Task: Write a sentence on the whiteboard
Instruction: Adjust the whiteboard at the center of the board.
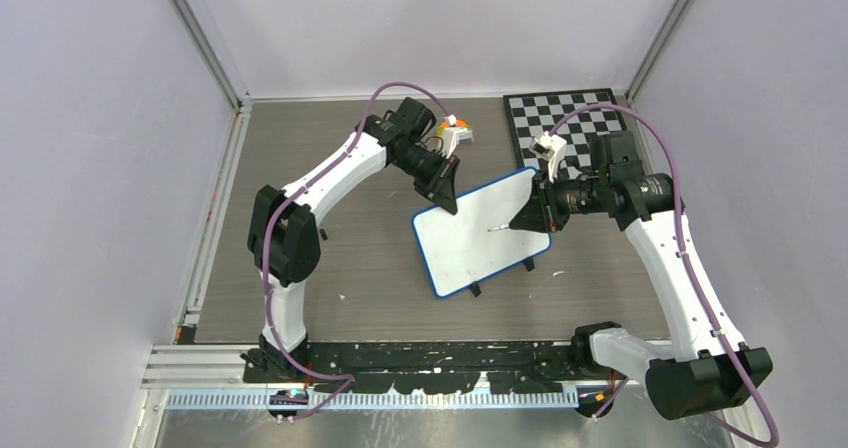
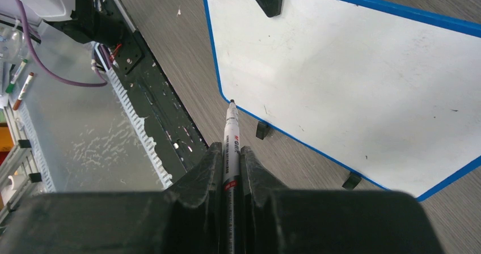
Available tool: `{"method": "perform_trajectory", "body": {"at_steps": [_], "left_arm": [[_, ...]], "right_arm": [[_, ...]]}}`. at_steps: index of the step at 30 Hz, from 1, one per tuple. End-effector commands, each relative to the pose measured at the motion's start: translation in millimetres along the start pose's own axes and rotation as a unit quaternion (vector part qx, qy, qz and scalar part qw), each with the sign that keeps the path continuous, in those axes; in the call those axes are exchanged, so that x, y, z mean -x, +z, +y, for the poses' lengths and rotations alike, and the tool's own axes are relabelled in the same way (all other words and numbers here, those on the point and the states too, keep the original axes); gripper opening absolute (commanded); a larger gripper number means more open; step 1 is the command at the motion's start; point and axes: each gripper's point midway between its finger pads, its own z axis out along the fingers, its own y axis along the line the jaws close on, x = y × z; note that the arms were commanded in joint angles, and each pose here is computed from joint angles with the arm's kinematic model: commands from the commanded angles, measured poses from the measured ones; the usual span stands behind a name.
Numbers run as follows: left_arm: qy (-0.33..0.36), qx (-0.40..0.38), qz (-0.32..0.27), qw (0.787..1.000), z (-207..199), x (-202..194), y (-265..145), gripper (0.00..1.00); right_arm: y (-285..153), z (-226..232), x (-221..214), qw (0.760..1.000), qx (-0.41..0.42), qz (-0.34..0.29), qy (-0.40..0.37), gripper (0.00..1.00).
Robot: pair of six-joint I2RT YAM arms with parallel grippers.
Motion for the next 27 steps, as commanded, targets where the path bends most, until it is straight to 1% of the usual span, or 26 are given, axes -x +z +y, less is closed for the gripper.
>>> {"method": "perform_trajectory", "body": {"at_steps": [1, 7, 8, 9, 10, 11, 12, 13, 15, 18, 20, 22, 27], "left_arm": [[0.028, 0.009, -0.04, 0.999, -10, 22, -13, 0.0], [0.015, 0.006, -0.024, 1.0, -4, 9, -3, 0.0], [0.013, 0.004, -0.017, 1.0, -3, 4, -1, 0.04], [0.014, 0.0, -0.01, 1.0, -4, 1, -1, 0.13], [0.016, 0.002, -0.006, 1.0, -4, -1, -3, 0.26], [0.019, 0.004, -0.008, 1.0, -5, 1, -7, 0.36], [0.022, 0.008, -0.014, 1.0, -5, 3, -14, 0.43], [0.028, 0.012, -0.022, 0.999, -6, 7, -21, 0.49], [0.035, 0.012, -0.036, 0.999, -12, 12, -40, 0.55], [0.044, 0.015, -0.05, 0.998, -18, 8, -63, 0.56], [0.046, 0.01, -0.051, 0.998, -22, 0, -69, 0.55], [0.039, -0.005, -0.053, 0.998, -27, -8, -73, 0.55], [0.026, -0.011, -0.053, 0.998, -24, -19, -69, 0.53]], "right_arm": [[-5, 6, 10, 0.999, -0.003, -0.02, -0.027, 0.0], [-6, 7, 11, 0.999, -0.003, -0.021, -0.032, 0.0], [-5, 6, 11, 0.999, -0.004, -0.021, -0.033, 0.0], [-5, 6, 11, 0.999, -0.005, -0.02, -0.035, 0.0], [-5, 5, 11, 0.999, -0.007, -0.02, -0.037, 0.0], [-4, 5, 10, 0.999, -0.006, -0.018, -0.038, 0.0], [-4, 5, 11, 0.999, -0.008, -0.018, -0.041, 0.0], [-2, 3, 11, 0.999, -0.011, -0.017, -0.04, 0.0], [2, 1, 12, 0.999, -0.017, -0.016, -0.043, 0.0], [10, 3, 14, 0.999, -0.019, -0.014, -0.046, 0.0], [18, 3, 18, 0.998, -0.026, -0.018, -0.048, 0.0], [27, 4, 24, 0.998, -0.032, -0.02, -0.056, 0.0], [49, 8, 44, 0.997, -0.041, -0.031, -0.066, 0.0]]}}
